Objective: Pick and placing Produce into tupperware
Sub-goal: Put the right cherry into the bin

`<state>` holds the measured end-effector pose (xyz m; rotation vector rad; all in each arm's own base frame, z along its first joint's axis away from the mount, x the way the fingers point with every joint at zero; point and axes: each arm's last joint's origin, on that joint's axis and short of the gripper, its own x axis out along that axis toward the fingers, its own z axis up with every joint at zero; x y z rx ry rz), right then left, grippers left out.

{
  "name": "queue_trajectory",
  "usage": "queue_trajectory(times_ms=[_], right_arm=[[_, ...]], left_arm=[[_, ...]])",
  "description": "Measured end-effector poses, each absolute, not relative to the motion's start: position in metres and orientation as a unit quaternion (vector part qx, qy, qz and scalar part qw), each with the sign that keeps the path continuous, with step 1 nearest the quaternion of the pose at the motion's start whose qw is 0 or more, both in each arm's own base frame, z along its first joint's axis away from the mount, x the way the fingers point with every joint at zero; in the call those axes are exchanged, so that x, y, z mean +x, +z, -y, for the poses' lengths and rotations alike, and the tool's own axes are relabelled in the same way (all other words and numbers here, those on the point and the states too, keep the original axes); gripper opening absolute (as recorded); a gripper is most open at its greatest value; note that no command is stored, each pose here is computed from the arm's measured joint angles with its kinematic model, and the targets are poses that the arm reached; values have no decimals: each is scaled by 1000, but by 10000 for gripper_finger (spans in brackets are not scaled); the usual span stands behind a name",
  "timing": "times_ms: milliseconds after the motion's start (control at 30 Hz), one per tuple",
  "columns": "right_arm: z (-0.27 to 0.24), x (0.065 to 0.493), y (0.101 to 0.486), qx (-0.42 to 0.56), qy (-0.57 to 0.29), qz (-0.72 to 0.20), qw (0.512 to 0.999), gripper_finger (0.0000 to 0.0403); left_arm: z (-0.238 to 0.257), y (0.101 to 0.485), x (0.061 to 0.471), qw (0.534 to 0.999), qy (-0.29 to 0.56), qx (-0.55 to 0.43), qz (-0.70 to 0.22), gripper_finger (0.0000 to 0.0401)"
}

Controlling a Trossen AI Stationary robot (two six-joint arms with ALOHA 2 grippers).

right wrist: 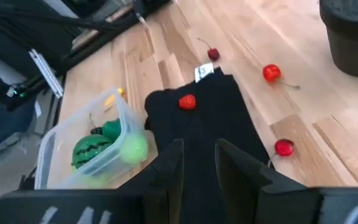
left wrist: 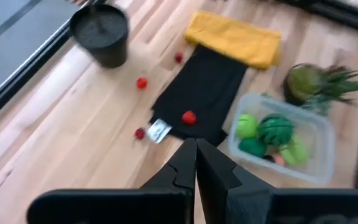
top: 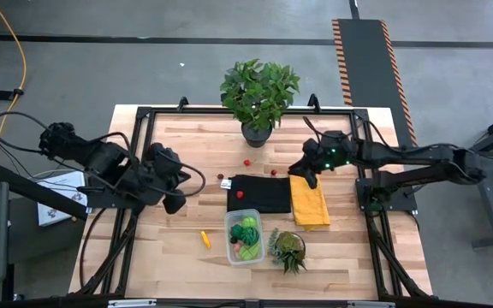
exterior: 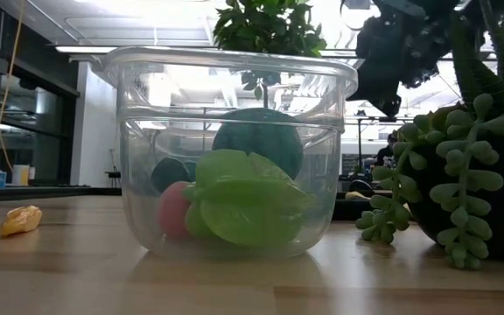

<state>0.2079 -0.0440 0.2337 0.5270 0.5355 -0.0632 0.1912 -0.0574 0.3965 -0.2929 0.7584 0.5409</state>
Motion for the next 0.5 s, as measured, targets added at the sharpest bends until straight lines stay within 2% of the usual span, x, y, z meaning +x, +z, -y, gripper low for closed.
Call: queue_trajectory(times_ms=[333,500], right_arm=[[48,197,188,229,-76,-248,938,82],[53,202,173,176,-105,-273,940,83]], left_arm=[[58,393,189,876,273,-155,-366,1],[58,392,188,872,274,-160,-373,1]])
